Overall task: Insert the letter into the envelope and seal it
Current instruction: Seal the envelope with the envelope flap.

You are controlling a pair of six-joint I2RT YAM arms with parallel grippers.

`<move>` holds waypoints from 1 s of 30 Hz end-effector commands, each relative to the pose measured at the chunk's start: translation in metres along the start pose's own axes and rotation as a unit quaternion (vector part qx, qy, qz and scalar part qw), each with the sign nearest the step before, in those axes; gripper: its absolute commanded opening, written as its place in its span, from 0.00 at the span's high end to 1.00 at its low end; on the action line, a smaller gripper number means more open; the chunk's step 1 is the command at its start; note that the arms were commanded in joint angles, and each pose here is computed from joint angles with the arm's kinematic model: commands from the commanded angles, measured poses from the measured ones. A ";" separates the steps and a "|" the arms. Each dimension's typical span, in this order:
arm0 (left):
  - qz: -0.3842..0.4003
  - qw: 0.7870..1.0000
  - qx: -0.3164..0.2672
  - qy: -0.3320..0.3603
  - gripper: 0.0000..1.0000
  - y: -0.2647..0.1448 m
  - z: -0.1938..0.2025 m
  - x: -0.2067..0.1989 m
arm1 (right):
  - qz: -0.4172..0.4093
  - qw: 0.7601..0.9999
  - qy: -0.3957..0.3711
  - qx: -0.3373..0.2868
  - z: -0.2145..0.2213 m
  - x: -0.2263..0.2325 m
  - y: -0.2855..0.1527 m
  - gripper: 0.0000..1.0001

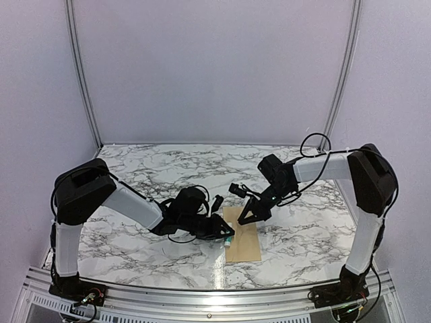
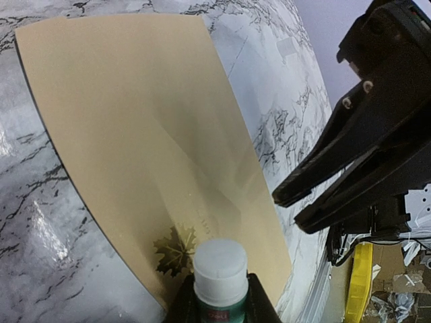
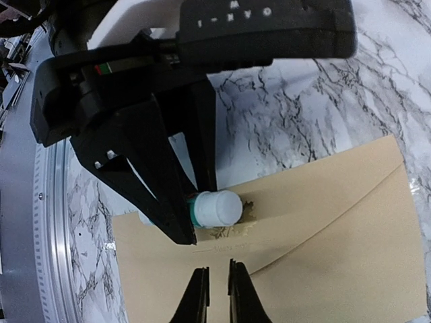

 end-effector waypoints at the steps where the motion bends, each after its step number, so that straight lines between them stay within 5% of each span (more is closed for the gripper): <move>1: -0.026 1.000 0.013 -0.008 1.00 0.001 0.012 0.016 | -0.017 1.000 0.014 -0.019 -0.011 -0.002 0.003 0.92; 30: 0.007 0.998 -0.055 0.016 1.00 -0.023 -0.022 -0.011 | -0.020 0.997 0.067 0.035 0.032 -0.014 0.039 0.92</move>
Point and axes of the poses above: each gripper's point midway between its finger pads, its own y axis out along the fingers, its own x axis along the line the jaws close on, z = x × y, the point moved 2 cm from there along -y, back along the fingers, and after that the axes turned 12 degrees about -y, right-handed, at the moved point
